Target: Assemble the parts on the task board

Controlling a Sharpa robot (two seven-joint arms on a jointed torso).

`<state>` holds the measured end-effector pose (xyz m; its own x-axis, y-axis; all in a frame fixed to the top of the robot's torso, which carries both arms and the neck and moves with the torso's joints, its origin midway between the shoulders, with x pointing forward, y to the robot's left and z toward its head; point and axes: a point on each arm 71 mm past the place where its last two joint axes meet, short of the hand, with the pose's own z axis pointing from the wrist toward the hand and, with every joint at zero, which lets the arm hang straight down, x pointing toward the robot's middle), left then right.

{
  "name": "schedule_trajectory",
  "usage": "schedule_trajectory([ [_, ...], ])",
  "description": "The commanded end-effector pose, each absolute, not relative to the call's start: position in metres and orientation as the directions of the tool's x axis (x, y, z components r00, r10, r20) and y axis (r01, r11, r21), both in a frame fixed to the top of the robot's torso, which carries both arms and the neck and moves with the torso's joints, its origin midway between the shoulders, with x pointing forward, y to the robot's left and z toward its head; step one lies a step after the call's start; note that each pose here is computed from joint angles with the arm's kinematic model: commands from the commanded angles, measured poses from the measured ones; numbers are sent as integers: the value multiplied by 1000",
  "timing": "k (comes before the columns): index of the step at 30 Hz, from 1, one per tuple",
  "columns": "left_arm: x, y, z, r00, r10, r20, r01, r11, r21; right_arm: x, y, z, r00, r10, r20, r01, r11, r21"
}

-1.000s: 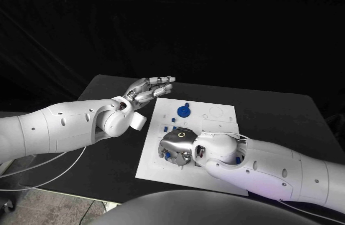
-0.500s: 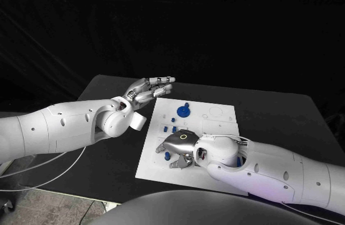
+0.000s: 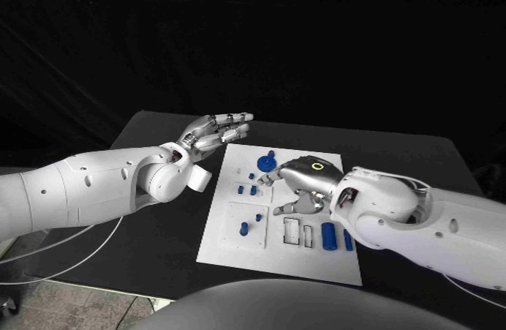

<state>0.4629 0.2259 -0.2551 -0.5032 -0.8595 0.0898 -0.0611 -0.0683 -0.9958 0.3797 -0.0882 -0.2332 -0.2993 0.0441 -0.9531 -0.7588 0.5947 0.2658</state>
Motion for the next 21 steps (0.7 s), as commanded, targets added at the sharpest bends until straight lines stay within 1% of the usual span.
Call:
schedule_trajectory([
  [1, 463, 224, -254, -514, -851, 104, -61, -85, -995, 387, -108, -213, -352, 238, -905, -677, 603, 422],
  [3, 463, 224, -254, -514, -851, 104, -62, -84, -995, 391, -123, -209, -369, 249, -895, -634, 637, 439],
  [6, 464, 223, -255, -514, -851, 103, -63, -83, -995, 398, -149, -211, -404, 225, -886, -555, 710, 433],
  [8, 464, 223, -255, -515, -851, 103, -62, -83, -995, 402, -168, -218, -451, 172, -876, -485, 777, 402],
  [11, 464, 223, -256, -516, -850, 104, -64, -83, -995, 403, -190, -229, -504, 97, -859, -405, 851, 334],
  [16, 463, 222, -257, -519, -848, 106, -66, -83, -994, 399, -210, -240, -535, 49, -843, -328, 908, 261],
  [21, 463, 222, -258, -522, -846, 108, -68, -85, -994, 394, -217, -249, -550, 14, -835, -277, 940, 198],
])
